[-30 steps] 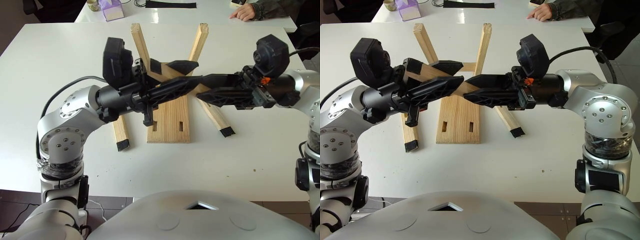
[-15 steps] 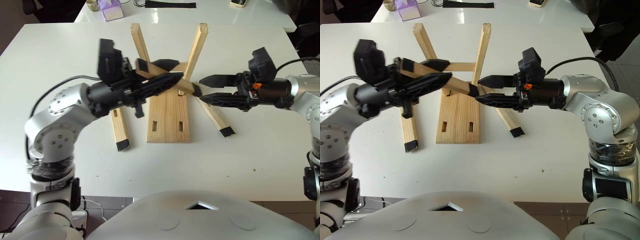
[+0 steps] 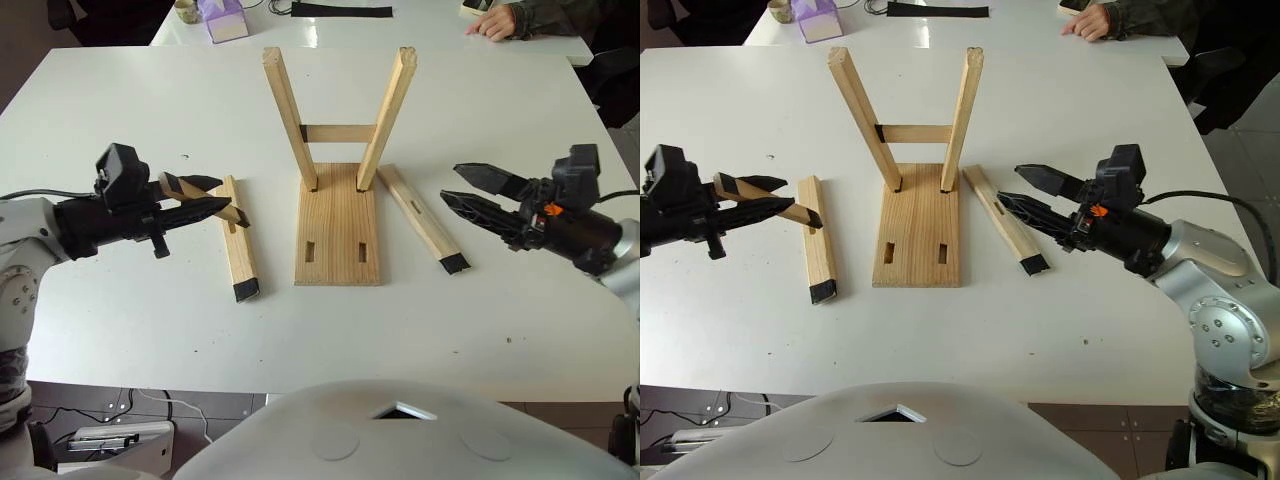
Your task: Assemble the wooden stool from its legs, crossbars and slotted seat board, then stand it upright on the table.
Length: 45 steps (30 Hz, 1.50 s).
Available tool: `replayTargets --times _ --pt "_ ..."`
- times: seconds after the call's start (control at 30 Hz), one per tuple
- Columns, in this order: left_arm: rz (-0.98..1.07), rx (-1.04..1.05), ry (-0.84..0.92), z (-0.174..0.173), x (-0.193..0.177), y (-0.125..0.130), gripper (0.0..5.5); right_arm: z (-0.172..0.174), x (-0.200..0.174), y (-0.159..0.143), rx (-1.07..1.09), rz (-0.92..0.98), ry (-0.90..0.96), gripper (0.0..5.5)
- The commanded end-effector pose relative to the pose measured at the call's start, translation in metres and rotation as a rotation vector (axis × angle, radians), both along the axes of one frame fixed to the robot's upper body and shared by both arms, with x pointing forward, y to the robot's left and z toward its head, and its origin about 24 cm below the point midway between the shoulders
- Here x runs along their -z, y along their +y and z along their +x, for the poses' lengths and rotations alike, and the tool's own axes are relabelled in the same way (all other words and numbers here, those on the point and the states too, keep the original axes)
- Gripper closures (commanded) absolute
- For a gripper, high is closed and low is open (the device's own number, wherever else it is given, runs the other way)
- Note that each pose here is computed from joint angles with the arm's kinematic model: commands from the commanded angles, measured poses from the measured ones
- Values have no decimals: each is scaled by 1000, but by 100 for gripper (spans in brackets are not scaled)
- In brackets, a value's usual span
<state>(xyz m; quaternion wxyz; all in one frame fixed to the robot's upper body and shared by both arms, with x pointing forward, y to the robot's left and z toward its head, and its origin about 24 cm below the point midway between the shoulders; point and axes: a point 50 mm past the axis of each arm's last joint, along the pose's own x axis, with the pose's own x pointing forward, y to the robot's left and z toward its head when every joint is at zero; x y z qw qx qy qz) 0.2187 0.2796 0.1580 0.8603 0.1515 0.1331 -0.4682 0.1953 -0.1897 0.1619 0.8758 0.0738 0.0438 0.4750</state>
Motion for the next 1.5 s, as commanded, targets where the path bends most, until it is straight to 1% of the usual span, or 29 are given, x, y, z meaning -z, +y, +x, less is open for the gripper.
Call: replayTargets --times 0.03,0.17,0.23,0.33,0.6,1.03,1.5 --pt "42 73 4 12 9 5 419 3 -12 9 26 89 -66 293" --pt "43 110 -34 25 8 6 419 1 -9 10 41 98 -68 293" --pt "67 128 -45 29 13 7 419 1 -8 11 51 99 -71 293" --pt "115 153 -37 28 22 11 419 2 -7 13 42 92 -72 293" --pt "134 169 -3 24 25 18 419 0 -3 15 37 61 -69 293" --pt "171 186 22 16 45 15 419 4 -3 15 34 23 -98 293" --pt "117 129 -9 27 30 16 419 2 8 18 16 -36 -94 293"
